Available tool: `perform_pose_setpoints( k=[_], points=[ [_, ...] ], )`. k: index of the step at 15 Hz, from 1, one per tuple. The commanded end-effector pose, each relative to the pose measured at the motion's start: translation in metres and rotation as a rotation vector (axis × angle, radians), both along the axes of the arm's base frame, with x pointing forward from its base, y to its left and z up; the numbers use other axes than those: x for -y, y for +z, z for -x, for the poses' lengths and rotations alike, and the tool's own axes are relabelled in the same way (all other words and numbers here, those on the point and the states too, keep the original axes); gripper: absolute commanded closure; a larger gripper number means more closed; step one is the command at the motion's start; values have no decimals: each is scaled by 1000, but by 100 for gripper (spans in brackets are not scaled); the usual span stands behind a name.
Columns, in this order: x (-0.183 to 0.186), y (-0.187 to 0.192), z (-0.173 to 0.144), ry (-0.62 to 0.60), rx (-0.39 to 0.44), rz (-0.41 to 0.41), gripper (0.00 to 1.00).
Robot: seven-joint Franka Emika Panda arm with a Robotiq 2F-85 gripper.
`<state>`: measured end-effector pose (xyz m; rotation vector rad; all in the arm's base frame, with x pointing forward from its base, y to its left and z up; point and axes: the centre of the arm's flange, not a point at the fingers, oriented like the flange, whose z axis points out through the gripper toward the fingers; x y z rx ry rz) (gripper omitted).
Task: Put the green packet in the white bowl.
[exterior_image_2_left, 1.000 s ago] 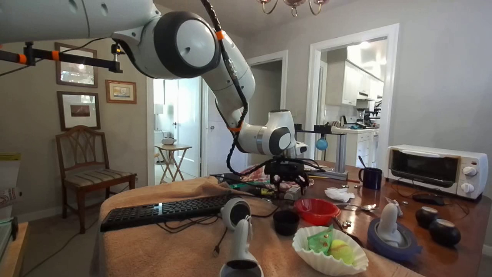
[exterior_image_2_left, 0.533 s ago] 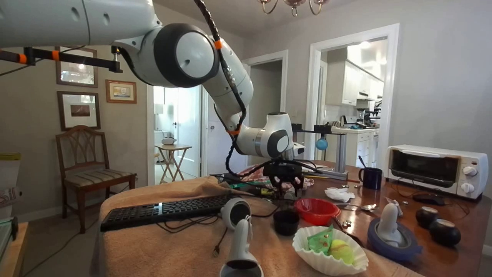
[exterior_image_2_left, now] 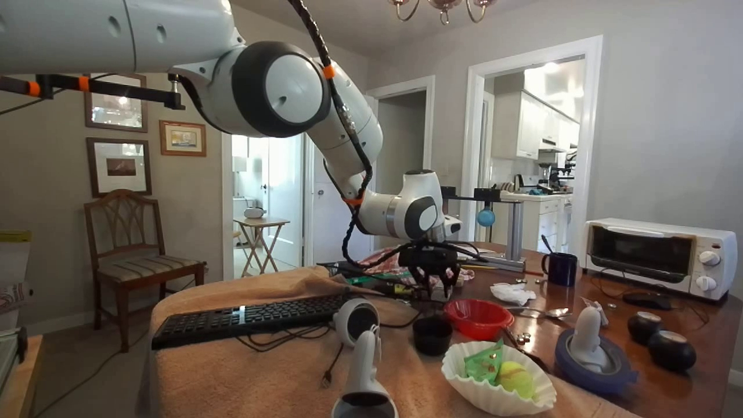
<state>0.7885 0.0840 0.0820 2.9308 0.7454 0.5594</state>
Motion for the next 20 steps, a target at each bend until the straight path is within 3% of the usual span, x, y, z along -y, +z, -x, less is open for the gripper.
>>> perform_pose_setpoints(
  k=[1,11,20],
  points=[
    [-4,-3,-12,5,-10,24,82],
    [-22,91,-21,246,-50,326,82],
    [-27,112,-23,394,-94,360,82]
  ],
)
